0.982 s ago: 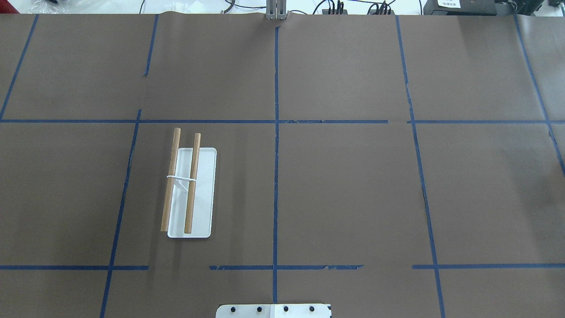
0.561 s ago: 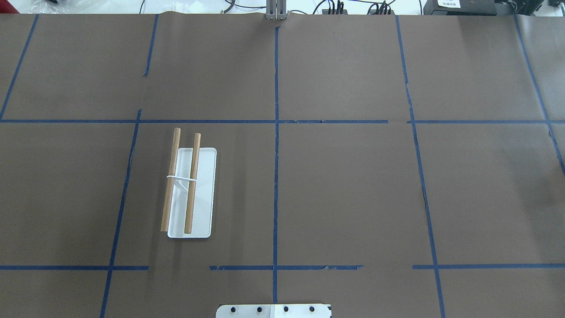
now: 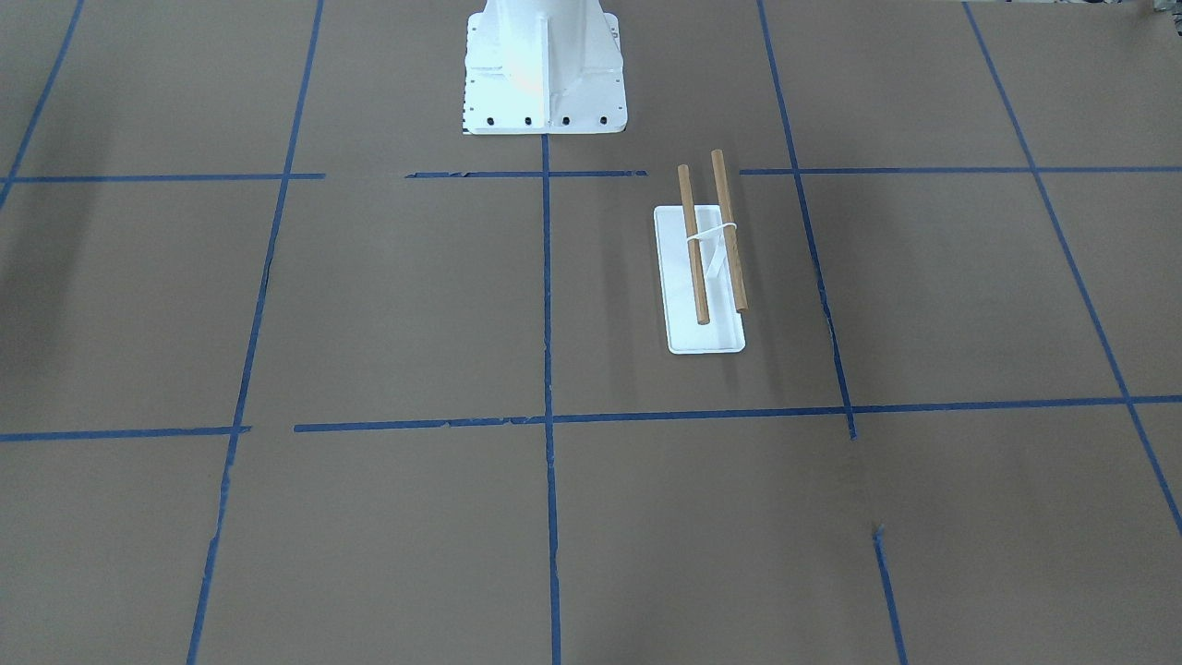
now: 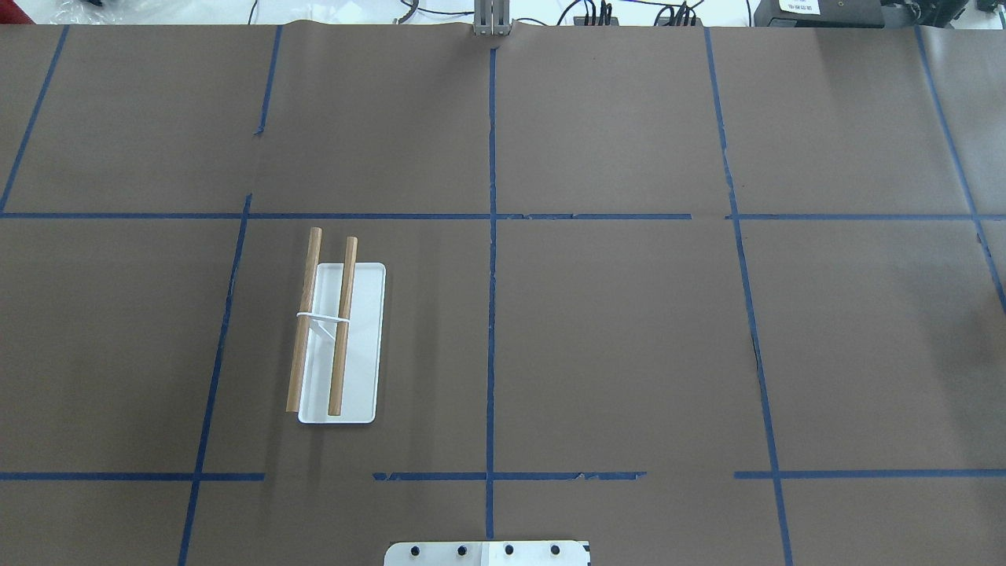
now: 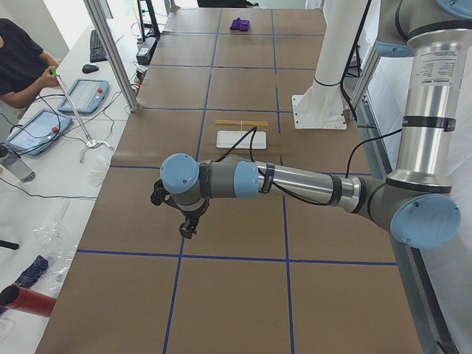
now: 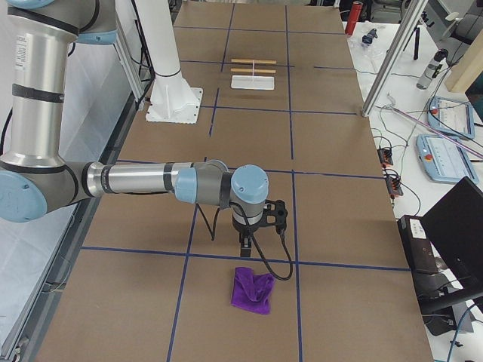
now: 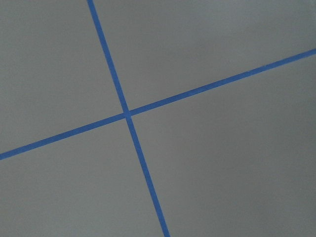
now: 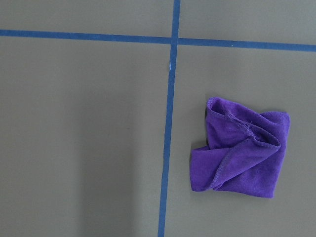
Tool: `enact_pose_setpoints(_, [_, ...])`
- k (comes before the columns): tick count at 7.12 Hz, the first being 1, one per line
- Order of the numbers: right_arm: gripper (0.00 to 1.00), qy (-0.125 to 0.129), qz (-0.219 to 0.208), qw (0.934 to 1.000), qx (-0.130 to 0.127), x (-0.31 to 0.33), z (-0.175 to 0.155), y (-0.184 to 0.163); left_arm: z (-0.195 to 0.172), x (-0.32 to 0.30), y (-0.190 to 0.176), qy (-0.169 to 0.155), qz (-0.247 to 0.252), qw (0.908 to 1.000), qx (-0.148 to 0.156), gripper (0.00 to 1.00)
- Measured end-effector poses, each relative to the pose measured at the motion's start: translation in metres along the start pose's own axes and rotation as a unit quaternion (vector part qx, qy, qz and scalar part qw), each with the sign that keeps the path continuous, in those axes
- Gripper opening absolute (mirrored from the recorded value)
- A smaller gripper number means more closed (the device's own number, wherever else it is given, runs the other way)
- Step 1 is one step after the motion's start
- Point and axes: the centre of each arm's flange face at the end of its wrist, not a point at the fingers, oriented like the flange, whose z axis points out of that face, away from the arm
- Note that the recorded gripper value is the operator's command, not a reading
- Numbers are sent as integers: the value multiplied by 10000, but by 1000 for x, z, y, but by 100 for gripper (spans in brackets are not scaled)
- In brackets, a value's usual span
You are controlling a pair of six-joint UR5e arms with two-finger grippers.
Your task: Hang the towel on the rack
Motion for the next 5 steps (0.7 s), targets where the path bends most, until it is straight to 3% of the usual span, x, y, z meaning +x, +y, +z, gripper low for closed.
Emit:
enact_pose_setpoints(3, [97,117,-324,9994,16,47,70,-3,0,5,-3,174,86,9997,130,100])
enact_pose_setpoints(5, [81,249,-301,9992,-24,73,95,-15,-1,6,-3,176,108,9997,142,100])
